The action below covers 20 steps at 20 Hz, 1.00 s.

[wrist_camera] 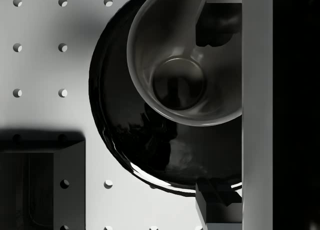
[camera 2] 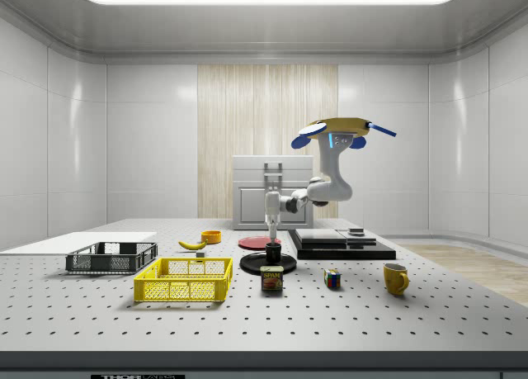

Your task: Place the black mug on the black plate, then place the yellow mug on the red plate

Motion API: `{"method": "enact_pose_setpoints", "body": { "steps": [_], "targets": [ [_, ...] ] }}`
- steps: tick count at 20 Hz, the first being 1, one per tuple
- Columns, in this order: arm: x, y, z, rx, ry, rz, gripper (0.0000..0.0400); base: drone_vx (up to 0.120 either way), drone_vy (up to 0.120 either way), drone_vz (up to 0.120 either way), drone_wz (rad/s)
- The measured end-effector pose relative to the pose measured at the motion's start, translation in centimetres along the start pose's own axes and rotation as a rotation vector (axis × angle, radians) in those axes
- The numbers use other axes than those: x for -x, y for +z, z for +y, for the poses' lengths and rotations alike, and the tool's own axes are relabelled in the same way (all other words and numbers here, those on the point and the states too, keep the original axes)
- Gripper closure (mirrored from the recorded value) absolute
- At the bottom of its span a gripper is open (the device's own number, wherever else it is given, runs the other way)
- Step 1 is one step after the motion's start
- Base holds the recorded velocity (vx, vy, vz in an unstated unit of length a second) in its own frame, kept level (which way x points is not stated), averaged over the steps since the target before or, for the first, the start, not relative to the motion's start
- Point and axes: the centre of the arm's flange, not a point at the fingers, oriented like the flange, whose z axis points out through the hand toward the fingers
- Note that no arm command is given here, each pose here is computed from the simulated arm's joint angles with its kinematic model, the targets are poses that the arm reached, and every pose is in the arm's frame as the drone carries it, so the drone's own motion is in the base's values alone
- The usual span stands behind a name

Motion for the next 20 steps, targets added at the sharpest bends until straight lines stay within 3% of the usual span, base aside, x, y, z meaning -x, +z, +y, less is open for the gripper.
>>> {"method": "enact_pose_setpoints", "body": {
  "steps": [6,10,13,20],
  "targets": [
    [0.0,-1.6,0.0,0.000,0.000,0.000,0.0002,0.000,0.000,0.100,0.000],
    [0.0,-2.0,0.0,0.000,0.000,0.000,0.0001,-0.010,0.100,0.120,0.000],
    [0.0,-2.2,0.0,0.000,0.000,0.000,0.0000,-0.120,0.120,0.093,0.000],
    [0.0,-2.3,0.0,0.000,0.000,0.000,0.0000,-0.120,0.120,0.000,0.000]
  ]
}}
